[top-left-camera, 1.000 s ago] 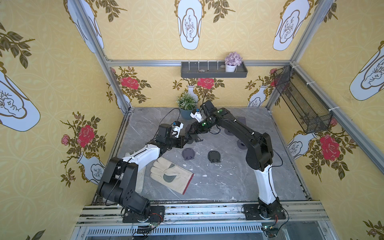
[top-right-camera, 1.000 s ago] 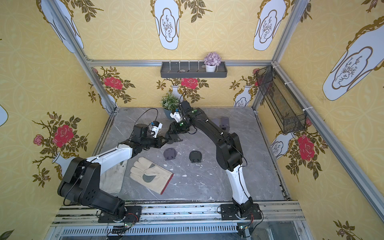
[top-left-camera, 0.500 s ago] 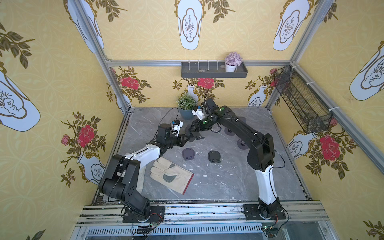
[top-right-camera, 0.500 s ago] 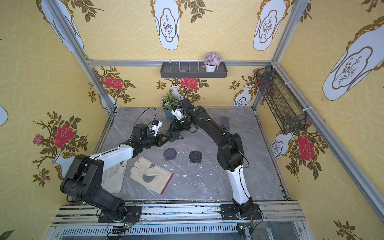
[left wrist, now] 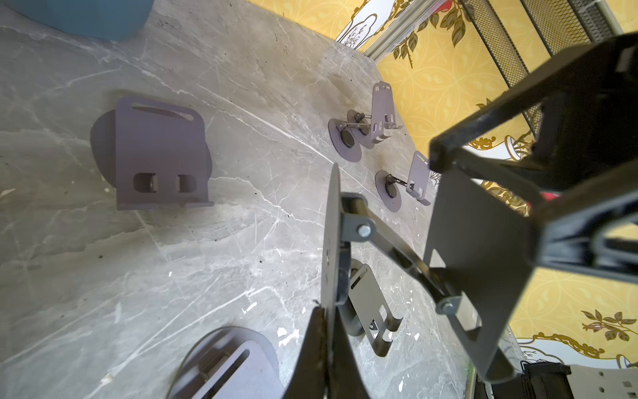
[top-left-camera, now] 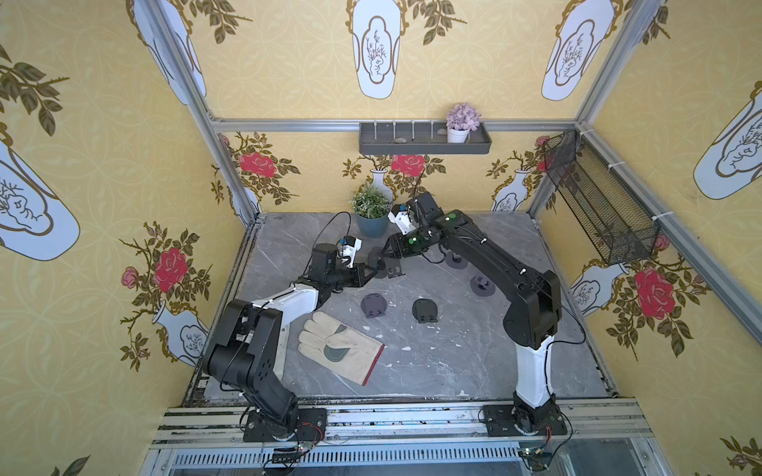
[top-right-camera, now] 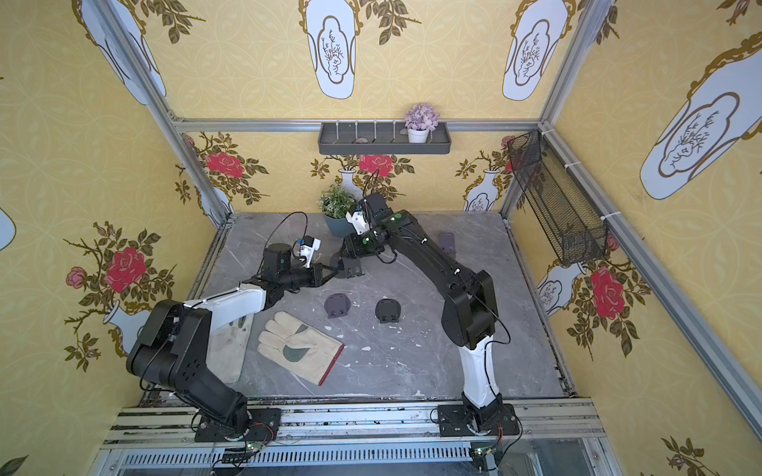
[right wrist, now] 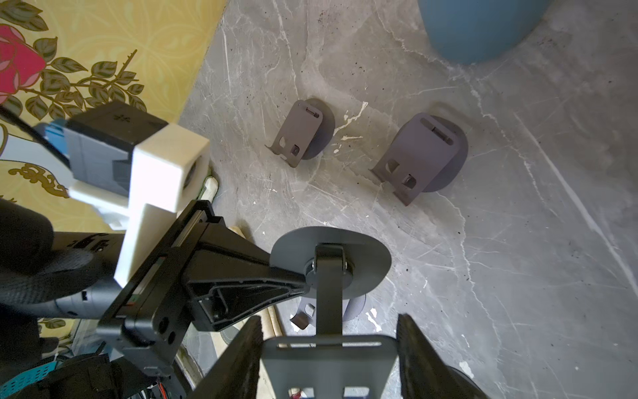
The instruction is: Open the phone stand
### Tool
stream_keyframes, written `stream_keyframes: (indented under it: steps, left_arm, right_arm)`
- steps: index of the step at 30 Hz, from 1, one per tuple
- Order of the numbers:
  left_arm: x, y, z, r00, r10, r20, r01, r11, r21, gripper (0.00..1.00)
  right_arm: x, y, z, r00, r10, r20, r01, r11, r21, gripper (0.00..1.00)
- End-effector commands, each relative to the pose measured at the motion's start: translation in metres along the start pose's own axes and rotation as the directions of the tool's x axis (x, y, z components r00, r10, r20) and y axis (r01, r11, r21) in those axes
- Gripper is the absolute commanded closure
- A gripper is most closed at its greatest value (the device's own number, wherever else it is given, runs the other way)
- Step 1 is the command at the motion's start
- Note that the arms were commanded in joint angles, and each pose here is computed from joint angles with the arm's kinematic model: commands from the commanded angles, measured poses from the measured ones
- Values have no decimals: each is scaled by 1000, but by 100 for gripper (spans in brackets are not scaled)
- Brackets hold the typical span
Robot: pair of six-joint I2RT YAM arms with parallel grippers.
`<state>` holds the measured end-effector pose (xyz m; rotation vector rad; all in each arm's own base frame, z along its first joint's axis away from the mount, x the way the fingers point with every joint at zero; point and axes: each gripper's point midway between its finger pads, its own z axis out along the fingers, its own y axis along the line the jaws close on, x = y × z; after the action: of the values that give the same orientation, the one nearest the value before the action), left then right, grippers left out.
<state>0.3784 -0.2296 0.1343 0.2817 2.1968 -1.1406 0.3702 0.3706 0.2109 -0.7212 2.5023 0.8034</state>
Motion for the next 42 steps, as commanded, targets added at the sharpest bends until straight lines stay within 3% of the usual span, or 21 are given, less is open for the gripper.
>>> stream_keyframes:
  steps: [1, 23, 32, 33, 34, 35, 36, 42]
  left_arm:
    - [17, 49, -5, 989, -146, -12, 140, 967, -212, 100]
    - [12, 56, -7, 988, -156, 4, 153, 964, -218, 100]
    - [10, 51, -9, 988, -156, 15, 156, 967, -203, 100]
    - [10, 50, -9, 987, -157, 17, 157, 968, -198, 100]
    - [10, 49, -9, 988, -156, 17, 156, 968, -195, 100]
    - [10, 48, -10, 988, -154, 18, 154, 969, -190, 100]
    - [10, 48, -10, 988, -157, 16, 157, 969, -189, 100]
    - [12, 44, -11, 988, -155, 13, 155, 972, -177, 100]
  right_arm:
    - [2, -7, -18, 1000, 12, 9, -12, 999, 50, 57]
    - [28, -1, -35, 1000, 23, -6, -23, 998, 57, 57]
    - [36, -1, -23, 999, 35, -28, -34, 999, 42, 55]
    - [35, -2, -21, 999, 36, -28, -34, 999, 41, 53]
    - [35, -1, -20, 999, 35, -29, -33, 999, 38, 43]
    - [35, -3, -18, 999, 38, -30, -37, 998, 41, 19]
    - [35, -5, -15, 999, 43, -29, -41, 998, 46, 1]
    - [34, -3, -4, 998, 53, -27, -53, 998, 17, 2]
